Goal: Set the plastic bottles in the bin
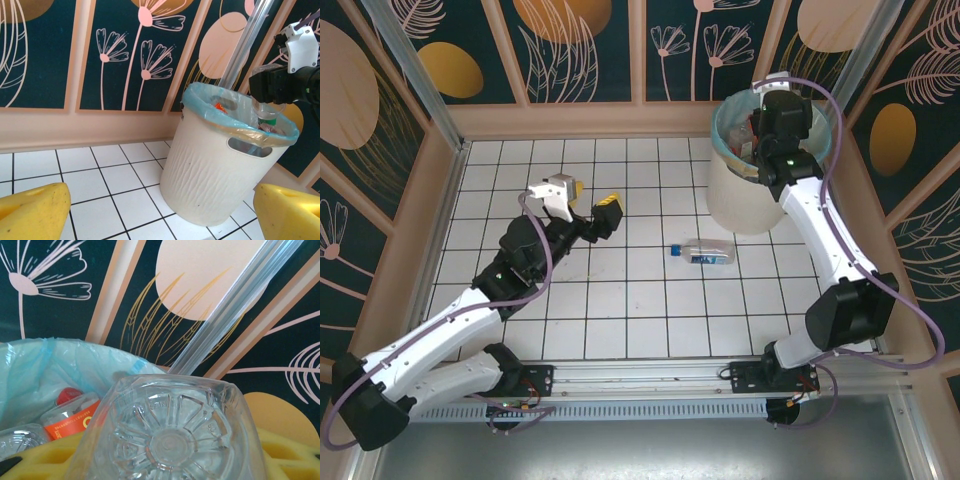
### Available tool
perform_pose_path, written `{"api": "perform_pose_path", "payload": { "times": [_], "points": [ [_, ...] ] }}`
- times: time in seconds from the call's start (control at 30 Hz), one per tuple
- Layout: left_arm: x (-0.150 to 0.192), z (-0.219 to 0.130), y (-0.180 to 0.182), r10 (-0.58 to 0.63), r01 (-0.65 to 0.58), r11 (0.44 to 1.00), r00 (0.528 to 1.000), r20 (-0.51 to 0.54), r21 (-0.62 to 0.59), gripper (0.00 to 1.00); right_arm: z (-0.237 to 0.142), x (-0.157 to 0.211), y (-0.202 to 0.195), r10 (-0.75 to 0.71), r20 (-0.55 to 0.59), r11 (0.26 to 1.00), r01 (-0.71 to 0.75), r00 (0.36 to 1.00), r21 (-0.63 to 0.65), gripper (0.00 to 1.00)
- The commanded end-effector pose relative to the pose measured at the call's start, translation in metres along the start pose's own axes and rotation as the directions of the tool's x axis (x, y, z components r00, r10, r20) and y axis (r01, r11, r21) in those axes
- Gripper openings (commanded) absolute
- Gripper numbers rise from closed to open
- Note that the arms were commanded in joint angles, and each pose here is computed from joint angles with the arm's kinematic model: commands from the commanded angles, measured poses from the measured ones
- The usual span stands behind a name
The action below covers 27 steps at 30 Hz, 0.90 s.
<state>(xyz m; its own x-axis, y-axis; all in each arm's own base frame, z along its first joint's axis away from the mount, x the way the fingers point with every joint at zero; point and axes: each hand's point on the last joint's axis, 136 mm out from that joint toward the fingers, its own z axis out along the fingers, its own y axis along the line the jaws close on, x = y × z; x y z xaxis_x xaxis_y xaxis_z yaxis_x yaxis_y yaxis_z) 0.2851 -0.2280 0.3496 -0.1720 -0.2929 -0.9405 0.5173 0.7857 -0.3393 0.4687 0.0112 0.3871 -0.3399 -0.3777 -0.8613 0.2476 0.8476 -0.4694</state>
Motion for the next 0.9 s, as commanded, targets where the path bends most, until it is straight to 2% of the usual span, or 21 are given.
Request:
{"api": "perform_pose_path", "payload": {
  "times": [0.0,0.13,0.57,0.73,0.87],
  "points": [
    [-0.014,0.001,-0.004,-0.015,0.014,1.000,0.999,0.042,0.011,0.94,0.003,-0.008,-0.013,0.042,0.005,0.999,-0.042,0.999,0.034,0.51],
    [-0.012,0.003,-0.003,-0.012,0.012,1.000,0.999,0.039,0.005,0.94,0.007,-0.003,-0.011,0.037,0.002,0.999,-0.037,0.999,0.037,0.55],
    [-0.009,0.013,-0.003,0.013,-0.013,1.000,1.000,0.013,-0.007,0.94,0.019,-0.009,-0.010,0.046,0.009,0.998,-0.046,0.999,0.048,0.79],
    [-0.003,0.018,0.006,0.043,-0.043,0.997,0.999,0.000,-0.058,0.94,0.022,-0.011,-0.011,0.021,-0.015,0.998,-0.020,1.000,0.058,0.79],
    [-0.006,0.031,0.007,0.067,-0.071,0.992,0.997,-0.042,-0.101,0.94,0.019,-0.011,-0.010,0.037,0.000,0.999,-0.037,0.999,0.033,0.73]
  ]
}}
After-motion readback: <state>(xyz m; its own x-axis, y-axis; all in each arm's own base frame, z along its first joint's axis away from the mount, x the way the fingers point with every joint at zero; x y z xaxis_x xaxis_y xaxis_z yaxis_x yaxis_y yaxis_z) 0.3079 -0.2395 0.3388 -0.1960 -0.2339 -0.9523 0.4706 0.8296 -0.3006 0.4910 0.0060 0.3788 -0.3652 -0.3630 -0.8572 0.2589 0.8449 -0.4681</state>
